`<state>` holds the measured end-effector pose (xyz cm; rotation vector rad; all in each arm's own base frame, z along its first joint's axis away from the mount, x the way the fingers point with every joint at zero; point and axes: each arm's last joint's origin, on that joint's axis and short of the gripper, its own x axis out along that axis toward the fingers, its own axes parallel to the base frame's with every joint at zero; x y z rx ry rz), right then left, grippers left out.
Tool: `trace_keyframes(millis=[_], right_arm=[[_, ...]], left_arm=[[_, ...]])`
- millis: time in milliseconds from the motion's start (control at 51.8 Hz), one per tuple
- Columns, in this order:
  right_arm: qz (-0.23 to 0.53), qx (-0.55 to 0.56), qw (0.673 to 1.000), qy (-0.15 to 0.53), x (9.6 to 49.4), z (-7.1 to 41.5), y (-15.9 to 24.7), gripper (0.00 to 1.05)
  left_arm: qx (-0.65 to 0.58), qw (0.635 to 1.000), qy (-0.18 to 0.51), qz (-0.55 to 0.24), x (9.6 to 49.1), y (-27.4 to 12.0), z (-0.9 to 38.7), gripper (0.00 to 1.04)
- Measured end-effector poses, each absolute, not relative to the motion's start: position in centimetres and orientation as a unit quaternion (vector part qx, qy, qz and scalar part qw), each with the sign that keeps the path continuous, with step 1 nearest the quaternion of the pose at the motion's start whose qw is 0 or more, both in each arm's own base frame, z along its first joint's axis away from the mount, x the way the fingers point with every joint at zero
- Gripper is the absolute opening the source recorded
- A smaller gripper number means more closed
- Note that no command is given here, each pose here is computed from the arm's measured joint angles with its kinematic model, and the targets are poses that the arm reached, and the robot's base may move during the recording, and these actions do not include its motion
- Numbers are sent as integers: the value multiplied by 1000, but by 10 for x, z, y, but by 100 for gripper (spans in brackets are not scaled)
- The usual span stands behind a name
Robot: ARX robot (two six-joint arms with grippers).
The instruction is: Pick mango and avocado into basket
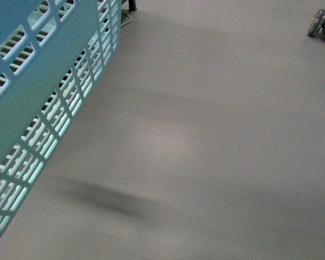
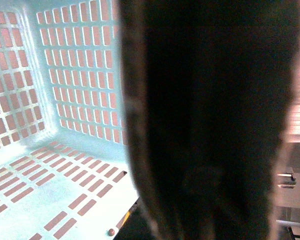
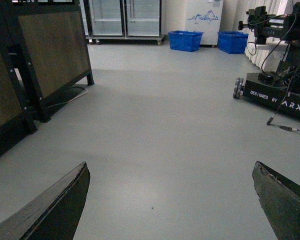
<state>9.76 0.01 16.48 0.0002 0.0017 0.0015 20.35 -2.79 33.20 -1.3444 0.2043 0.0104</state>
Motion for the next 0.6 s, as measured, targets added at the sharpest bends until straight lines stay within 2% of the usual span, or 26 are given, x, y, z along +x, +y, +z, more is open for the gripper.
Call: trace_keyframes(millis=[599], right_arm=[[1, 0, 1000, 1, 98, 165, 0, 97]], left_arm=[[-621, 778, 95, 7, 204, -28, 331, 6]])
